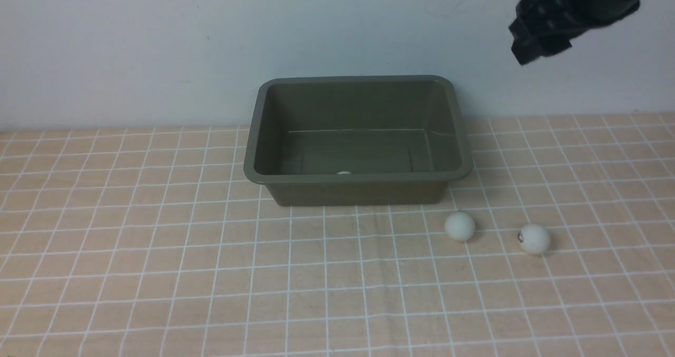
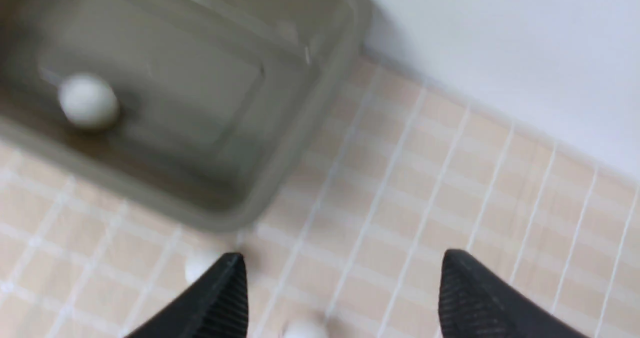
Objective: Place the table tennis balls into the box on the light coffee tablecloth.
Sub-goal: 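Reach for and grasp a ping pong ball on the table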
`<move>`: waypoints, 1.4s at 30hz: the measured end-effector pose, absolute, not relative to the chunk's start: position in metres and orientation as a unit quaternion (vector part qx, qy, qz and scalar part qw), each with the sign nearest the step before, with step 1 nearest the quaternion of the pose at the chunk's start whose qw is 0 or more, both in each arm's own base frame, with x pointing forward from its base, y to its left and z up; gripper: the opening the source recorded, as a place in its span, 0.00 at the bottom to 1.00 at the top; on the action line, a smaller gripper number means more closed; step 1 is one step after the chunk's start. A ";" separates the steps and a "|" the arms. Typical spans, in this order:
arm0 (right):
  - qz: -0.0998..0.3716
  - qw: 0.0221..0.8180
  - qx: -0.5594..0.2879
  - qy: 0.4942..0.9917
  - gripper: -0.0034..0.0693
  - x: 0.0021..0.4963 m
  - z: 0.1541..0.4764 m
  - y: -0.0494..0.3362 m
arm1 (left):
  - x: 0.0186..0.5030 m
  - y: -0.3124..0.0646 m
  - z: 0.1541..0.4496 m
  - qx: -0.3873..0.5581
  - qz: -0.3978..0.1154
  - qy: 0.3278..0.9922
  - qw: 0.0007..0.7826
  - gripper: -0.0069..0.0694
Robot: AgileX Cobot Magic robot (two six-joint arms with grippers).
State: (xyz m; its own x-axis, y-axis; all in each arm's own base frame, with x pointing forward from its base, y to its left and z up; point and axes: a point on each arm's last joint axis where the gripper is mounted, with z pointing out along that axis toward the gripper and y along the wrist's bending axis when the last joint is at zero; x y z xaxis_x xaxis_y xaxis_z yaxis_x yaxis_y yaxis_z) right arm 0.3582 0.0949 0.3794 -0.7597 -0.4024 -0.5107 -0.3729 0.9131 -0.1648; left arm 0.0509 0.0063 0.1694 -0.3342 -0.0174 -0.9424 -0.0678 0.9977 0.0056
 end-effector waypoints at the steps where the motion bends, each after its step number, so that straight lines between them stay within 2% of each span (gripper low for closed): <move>1: -0.029 0.260 -0.201 0.944 0.69 0.357 0.369 0.090 | 0.051 0.006 0.169 -0.026 0.022 0.816 0.576 0.00; 4: -0.034 0.197 -0.185 0.962 0.69 0.354 0.332 0.075 | 0.051 0.006 0.169 -0.026 0.022 0.816 0.576 0.00; 7: -0.015 0.155 -0.159 0.975 0.69 0.350 0.298 0.060 | 0.051 0.006 0.169 -0.026 0.022 0.816 0.576 0.00; 13: 0.009 0.150 -0.135 0.979 0.69 0.347 0.248 0.049 | 0.051 0.006 0.169 -0.026 0.022 0.816 0.576 0.00; 18: 0.024 0.140 -0.131 0.981 0.69 0.356 0.219 0.053 | 0.051 0.006 0.169 -0.026 0.022 0.816 0.576 0.00; 26: 0.040 0.118 -0.135 0.983 0.69 0.368 0.187 0.057 | 0.051 0.006 0.169 -0.026 0.022 0.816 0.576 0.00; 42: 0.038 0.108 -0.133 0.984 0.69 0.378 0.157 0.058 | 0.051 0.006 0.169 -0.026 0.022 0.816 0.576 0.00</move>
